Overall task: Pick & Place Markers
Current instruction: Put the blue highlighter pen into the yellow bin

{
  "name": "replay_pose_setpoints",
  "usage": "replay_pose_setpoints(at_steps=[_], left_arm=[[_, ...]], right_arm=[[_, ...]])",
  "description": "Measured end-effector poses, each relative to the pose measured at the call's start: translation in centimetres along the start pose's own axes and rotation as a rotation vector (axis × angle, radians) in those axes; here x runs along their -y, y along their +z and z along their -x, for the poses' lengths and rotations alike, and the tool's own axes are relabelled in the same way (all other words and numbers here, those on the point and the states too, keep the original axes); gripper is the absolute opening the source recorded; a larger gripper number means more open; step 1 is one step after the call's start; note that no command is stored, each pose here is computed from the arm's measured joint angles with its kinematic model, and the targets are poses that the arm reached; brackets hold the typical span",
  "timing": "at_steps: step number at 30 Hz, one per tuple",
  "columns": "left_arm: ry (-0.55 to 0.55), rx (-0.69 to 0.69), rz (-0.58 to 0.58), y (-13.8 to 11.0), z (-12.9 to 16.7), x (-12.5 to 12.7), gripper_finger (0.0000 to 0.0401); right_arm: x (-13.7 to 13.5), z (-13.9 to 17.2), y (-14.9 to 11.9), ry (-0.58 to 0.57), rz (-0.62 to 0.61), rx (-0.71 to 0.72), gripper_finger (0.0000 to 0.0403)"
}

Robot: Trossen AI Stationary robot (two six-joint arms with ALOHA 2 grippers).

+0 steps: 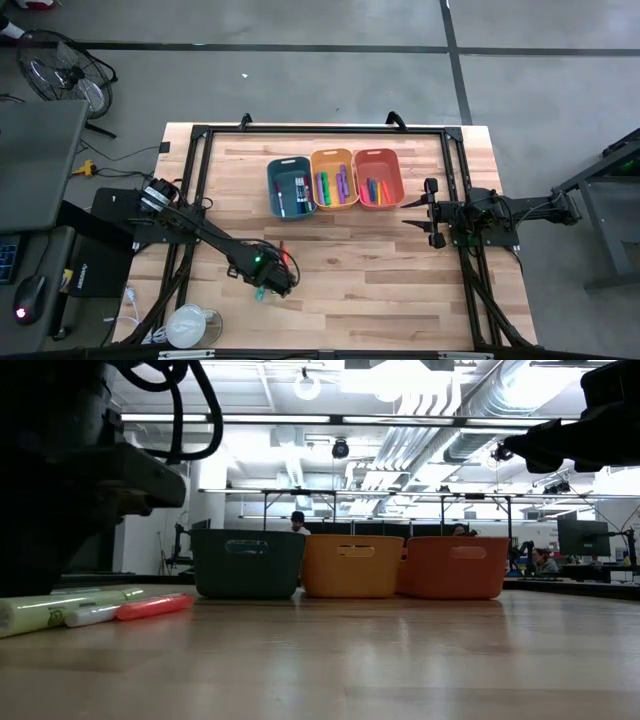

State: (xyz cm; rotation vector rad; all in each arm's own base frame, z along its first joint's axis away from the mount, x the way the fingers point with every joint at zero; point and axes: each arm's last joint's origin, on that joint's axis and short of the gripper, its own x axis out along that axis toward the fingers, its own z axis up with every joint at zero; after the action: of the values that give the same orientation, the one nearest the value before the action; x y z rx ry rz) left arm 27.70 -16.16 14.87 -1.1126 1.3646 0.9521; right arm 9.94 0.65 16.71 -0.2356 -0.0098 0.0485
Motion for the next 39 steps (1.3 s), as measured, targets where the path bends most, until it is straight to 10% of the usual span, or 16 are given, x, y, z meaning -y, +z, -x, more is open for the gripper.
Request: replay_pose_setpoints(at_steps=[39], left_arm=[[0.063, 0.024, -0.151, 0.9, 0.3, -0.7, 0.0059]], right_arm=[[0.0, 0.0, 0.0, 0.001, 0.000, 0.000, 0.0167]])
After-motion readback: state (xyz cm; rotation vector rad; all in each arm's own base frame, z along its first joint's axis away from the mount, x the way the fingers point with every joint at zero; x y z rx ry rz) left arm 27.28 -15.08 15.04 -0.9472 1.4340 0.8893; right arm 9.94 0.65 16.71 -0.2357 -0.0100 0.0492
